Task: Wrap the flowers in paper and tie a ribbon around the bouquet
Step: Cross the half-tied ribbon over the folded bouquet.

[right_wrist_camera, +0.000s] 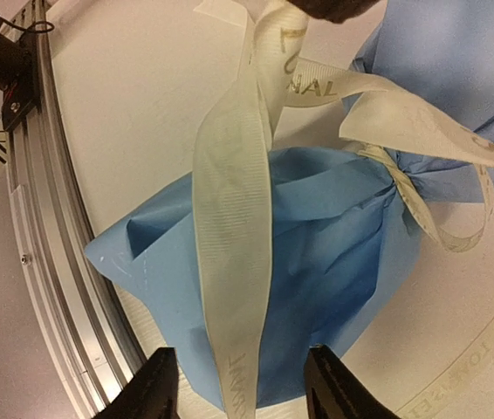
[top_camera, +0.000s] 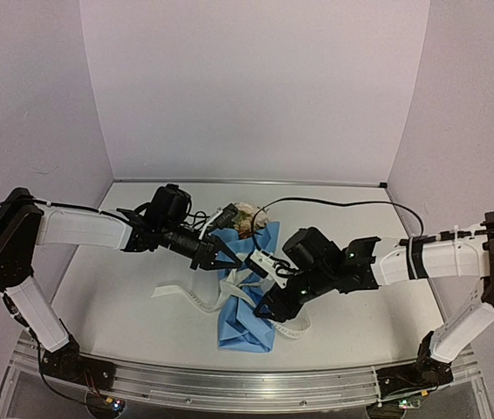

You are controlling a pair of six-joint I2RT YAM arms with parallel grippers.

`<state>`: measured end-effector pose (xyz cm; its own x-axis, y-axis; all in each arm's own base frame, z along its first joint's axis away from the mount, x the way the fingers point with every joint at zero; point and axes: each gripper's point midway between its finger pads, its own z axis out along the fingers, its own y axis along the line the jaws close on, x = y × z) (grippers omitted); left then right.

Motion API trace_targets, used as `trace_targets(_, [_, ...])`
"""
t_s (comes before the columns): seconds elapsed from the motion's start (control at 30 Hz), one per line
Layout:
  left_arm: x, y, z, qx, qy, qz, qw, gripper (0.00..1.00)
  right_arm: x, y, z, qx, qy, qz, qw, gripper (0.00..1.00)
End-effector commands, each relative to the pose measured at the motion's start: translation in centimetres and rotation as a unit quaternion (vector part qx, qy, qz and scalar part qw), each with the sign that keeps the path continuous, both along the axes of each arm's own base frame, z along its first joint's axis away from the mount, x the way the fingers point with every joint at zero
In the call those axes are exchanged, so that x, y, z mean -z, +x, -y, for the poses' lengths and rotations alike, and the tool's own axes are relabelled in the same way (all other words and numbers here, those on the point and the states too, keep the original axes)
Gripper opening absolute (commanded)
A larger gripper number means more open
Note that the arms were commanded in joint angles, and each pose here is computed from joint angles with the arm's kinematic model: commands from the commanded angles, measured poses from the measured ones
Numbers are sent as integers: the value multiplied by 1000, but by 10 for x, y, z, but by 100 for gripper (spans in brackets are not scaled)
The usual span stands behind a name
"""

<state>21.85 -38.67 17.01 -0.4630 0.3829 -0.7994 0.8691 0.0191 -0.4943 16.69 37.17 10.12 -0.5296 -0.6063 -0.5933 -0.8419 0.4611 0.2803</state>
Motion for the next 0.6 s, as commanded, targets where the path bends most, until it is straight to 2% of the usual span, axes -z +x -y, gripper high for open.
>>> trace_targets(0.0, [-18,6,6,9,-20,18,1000,1,-3,13,-9,9,-8,19,1000,42])
trace_targets(0.13, [-17,8,5,1,-15,21,1000,1,1,16,-8,22,-14,18,1000,28])
trace_targets(0.3, [-21,11,1,-27,-24,27,999,1,-3,22,-3,46,-15,27,998,1])
trace_targets(0.57, [-40,16,-16,-112,-80,50,989,1,2,38,9,132,-25,19,991,0])
